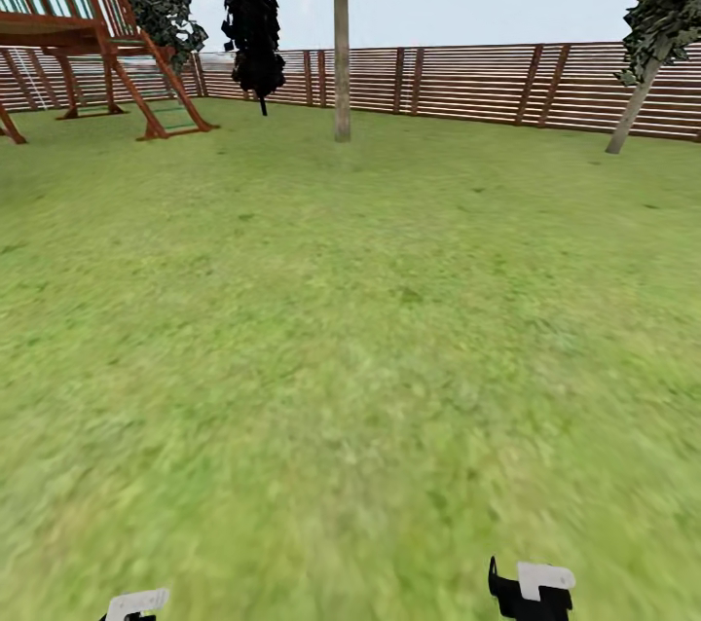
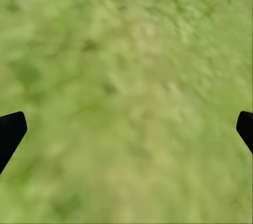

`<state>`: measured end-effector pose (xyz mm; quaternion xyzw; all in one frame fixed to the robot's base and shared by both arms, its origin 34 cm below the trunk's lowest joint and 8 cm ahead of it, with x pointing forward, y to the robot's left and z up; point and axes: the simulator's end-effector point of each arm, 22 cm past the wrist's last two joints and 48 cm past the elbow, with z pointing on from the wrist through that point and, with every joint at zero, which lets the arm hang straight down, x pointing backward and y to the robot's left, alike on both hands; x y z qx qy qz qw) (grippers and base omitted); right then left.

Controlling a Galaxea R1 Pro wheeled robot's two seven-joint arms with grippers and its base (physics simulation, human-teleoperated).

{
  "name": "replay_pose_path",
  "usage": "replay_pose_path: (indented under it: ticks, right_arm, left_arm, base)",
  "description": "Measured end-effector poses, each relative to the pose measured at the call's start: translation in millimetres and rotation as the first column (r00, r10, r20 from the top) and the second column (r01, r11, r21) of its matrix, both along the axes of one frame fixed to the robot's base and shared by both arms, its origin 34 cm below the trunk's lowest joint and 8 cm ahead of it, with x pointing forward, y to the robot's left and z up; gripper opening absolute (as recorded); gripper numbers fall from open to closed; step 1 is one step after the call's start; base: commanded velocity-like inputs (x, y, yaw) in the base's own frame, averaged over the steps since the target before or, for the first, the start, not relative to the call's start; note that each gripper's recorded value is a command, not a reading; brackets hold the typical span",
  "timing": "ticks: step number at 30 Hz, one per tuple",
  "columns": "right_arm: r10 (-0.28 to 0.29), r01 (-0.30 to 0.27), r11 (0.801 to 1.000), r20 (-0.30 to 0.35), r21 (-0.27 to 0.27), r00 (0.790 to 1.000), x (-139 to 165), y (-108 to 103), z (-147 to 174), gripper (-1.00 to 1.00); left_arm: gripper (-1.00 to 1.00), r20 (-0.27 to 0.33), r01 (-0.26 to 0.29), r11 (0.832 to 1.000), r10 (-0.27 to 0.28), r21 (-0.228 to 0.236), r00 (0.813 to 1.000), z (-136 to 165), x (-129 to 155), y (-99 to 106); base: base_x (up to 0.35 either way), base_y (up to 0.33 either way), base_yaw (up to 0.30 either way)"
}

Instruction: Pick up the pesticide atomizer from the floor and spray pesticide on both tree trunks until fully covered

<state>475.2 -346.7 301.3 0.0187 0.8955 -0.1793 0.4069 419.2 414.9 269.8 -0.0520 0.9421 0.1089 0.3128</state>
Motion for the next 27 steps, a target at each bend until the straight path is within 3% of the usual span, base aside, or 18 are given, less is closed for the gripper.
replay_pose_path:
  ticks: [27]
  right_arm:
    - [0.000, 0.000, 1.000, 0.000, 0.000, 1.000, -0.1, 0.0, 0.0, 1.00]
  left_arm:
    - [-1.00, 0.000, 0.000, 1.000, 0.000, 0.000, 1.000, 0.0, 0.0, 0.0]
  base:
    - [0.338, 0.000, 0.000]
